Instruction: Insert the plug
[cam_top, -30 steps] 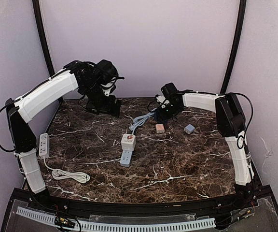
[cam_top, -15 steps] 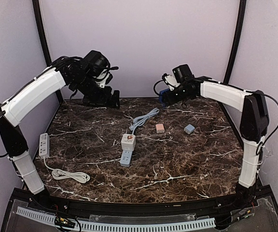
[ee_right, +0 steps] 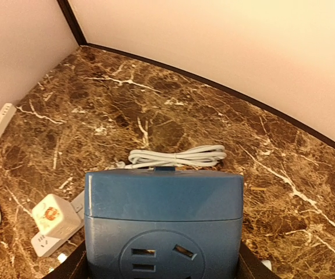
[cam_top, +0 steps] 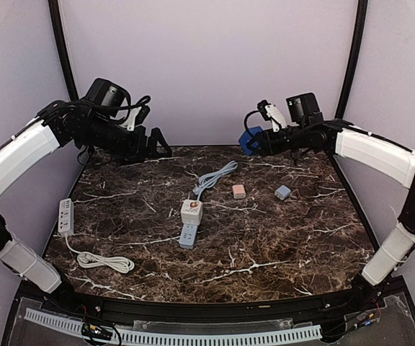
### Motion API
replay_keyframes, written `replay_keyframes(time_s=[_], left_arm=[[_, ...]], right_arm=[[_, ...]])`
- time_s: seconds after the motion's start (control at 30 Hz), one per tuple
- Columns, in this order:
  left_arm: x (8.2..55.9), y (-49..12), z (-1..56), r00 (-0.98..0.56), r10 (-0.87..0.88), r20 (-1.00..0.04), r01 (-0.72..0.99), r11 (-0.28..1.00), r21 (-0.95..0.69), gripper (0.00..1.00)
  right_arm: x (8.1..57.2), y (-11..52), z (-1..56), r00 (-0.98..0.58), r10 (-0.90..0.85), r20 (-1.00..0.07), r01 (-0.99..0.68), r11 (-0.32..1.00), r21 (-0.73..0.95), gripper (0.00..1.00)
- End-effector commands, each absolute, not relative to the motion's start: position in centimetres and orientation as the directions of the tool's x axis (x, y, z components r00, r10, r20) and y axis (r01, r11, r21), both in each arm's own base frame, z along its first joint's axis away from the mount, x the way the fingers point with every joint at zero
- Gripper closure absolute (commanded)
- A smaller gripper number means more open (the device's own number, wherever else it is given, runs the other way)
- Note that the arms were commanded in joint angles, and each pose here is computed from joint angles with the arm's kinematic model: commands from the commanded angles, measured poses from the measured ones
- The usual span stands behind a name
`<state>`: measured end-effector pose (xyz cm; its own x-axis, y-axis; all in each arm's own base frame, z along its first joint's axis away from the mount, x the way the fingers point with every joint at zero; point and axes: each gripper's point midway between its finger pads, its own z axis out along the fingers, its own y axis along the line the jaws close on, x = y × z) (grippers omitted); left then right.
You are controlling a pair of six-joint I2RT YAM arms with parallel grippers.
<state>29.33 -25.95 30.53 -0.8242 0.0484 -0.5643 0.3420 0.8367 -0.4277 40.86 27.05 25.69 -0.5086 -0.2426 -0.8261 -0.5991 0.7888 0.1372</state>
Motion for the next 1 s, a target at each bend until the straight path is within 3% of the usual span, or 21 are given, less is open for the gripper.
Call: replay_keyframes(time_s=[0.0,0.23,0.37,0.97], left_arm=[[28.6,-27.3,31.4,-0.856,-0.017,-0.517,0.334,0.746,-0.576,0.01],[27.6,-28.8,32.8,-0.863,-0.031,-0.504,0.367,0.647,-0.668,0.01],[27.5,-28.8,32.9,-0.872,-0.001,-0.489,0.366,0.664,-0.653,0.01],[23.0,-31.0,34.2,-0.927,0.164,-0.336,0.373,0.486,-0.79,0.01]], right_arm=[[37.5,28.7,29.7,-0.421,-0.17,-0.891,-0.71,0.673,0.207,1.0],[31.9,30.4,30.4,-0.329,-0.208,-0.921,-0.815,0.555,0.166,1.0],[29.4,32.0,31.0,-0.268,-0.221,-0.938,-0.849,0.513,0.122,1.0],[23.3,36.3,30.8,-0.21,-0.244,-0.947,-0.876,0.476,0.072,1.0]])
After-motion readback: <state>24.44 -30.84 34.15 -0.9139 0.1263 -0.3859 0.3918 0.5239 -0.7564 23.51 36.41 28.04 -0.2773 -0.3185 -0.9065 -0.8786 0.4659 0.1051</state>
